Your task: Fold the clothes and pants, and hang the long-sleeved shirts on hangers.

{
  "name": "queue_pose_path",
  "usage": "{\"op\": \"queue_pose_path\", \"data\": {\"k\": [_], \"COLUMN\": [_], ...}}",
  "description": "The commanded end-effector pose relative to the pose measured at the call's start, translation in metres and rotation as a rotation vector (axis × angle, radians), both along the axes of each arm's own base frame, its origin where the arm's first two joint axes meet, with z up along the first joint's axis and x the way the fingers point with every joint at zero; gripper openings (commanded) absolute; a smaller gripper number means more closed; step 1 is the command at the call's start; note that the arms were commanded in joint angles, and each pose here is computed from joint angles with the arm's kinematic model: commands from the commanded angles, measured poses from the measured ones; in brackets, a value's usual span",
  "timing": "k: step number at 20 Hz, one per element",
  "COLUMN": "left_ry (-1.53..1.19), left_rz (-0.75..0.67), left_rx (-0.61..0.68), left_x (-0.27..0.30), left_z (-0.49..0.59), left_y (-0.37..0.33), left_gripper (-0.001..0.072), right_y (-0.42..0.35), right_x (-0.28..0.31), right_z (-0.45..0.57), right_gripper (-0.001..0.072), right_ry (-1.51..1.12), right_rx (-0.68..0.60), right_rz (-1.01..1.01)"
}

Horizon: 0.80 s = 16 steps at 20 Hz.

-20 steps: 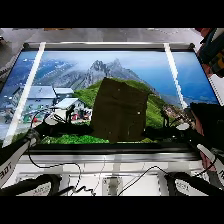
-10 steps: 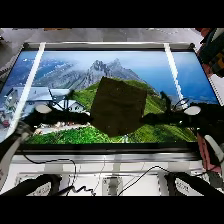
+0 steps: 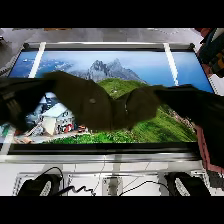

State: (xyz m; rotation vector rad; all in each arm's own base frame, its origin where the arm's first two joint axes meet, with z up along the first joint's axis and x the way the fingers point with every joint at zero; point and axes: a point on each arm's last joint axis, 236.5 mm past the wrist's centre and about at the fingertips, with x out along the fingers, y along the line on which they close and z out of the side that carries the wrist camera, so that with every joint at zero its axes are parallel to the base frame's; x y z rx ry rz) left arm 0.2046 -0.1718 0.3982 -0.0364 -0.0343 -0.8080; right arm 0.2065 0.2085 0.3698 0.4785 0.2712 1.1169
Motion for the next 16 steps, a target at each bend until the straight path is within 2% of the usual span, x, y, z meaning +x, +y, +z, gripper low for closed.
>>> {"op": "queue_pose_path", "data": {"k": [1, 3, 6, 12, 15, 16], "left_ry": [-0.340, -0.315, -0.027, 0.773, 0.910, 0.946], "left_rz": [0.114, 0.148, 0.217, 0.120, 0.155, 0.168], "left_rx": [-0.116, -0.160, -0.209, -0.194, -0.130, -0.166], "left_x": [-0.093, -0.097, -0.038, 0.086, 0.135, 0.151], "left_z": [0.077, 0.079, 0.029, -0.200, -0.287, -0.303], "left_y": [0.027, 0.035, 0.047, 0.003, -0.015, -0.023], "left_gripper": [0.0031, 0.0031, 0.0031, 0.0032, 0.0032, 0.0032], "right_y": [-0.010, -0.026, -0.046, -0.055, -0.047, -0.043], "right_x": [-0.062, -0.050, -0.004, 0.105, 0.153, 0.169], "right_z": [0.067, 0.063, 0.019, -0.149, -0.230, -0.251], "right_gripper": [0.0046, 0.0045, 0.0045, 0.0046, 0.0046, 0.0046], "right_ry": [-0.093, -0.047, 0.135, 0.624, 0.765, 0.781], "right_rx": [0.179, 0.181, 0.117, 0.069, 0.073, 0.067], "right_rz": [-0.082, -0.215, -0.363, -0.442, -0.536, -0.574]}}
